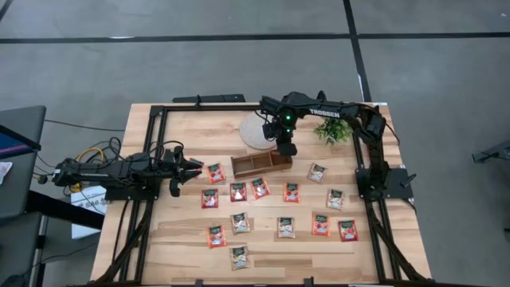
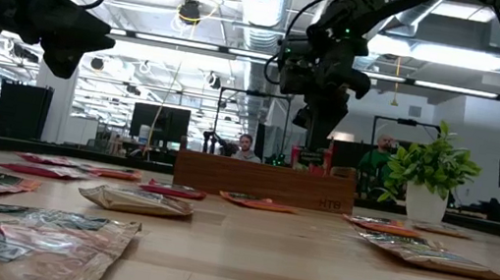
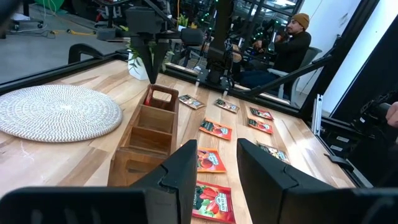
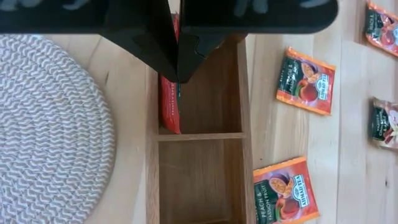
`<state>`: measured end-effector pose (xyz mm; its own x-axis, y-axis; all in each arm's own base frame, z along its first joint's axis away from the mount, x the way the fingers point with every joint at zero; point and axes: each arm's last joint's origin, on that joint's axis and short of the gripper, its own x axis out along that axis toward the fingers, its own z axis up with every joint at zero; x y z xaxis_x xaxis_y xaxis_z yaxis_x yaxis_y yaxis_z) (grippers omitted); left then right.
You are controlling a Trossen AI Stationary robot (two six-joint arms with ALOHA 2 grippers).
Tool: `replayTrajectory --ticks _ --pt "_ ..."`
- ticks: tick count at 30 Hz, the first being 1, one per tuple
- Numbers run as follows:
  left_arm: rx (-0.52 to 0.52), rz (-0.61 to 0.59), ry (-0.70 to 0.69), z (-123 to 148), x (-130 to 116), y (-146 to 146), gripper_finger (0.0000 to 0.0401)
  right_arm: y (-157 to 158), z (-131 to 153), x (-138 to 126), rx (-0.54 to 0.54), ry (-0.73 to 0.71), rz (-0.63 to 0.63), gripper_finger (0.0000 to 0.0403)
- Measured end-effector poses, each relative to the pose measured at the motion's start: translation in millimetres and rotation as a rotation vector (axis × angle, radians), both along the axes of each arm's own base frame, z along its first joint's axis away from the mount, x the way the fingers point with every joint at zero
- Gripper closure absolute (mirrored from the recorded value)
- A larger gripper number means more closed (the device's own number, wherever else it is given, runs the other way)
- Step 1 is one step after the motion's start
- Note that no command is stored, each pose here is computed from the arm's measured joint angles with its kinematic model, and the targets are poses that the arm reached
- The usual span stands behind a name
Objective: Pick & Place Tea
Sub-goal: Put the red tea bag into the right slot of the wooden organizer
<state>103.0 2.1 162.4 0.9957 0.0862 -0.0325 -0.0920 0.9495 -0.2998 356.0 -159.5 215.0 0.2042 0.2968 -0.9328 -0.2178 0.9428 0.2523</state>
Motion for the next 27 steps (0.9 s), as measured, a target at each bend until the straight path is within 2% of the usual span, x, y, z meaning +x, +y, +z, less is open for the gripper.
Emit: replayTrajectory --ticks 4,15,27 --pt "0.0 0.0 0.0 0 0 0 0.0296 0 0 -1 0.011 0.011 -0.013 0.0403" --pt "0.0 0.0 0.0 0 0 0 0.0296 7 2 -7 0.2 0.036 -0.042 0.0403" --pt "0.001 0.0 0.0 0 0 0 0.0296 22 -20 -6 0.201 0.052 -0.005 0.0403"
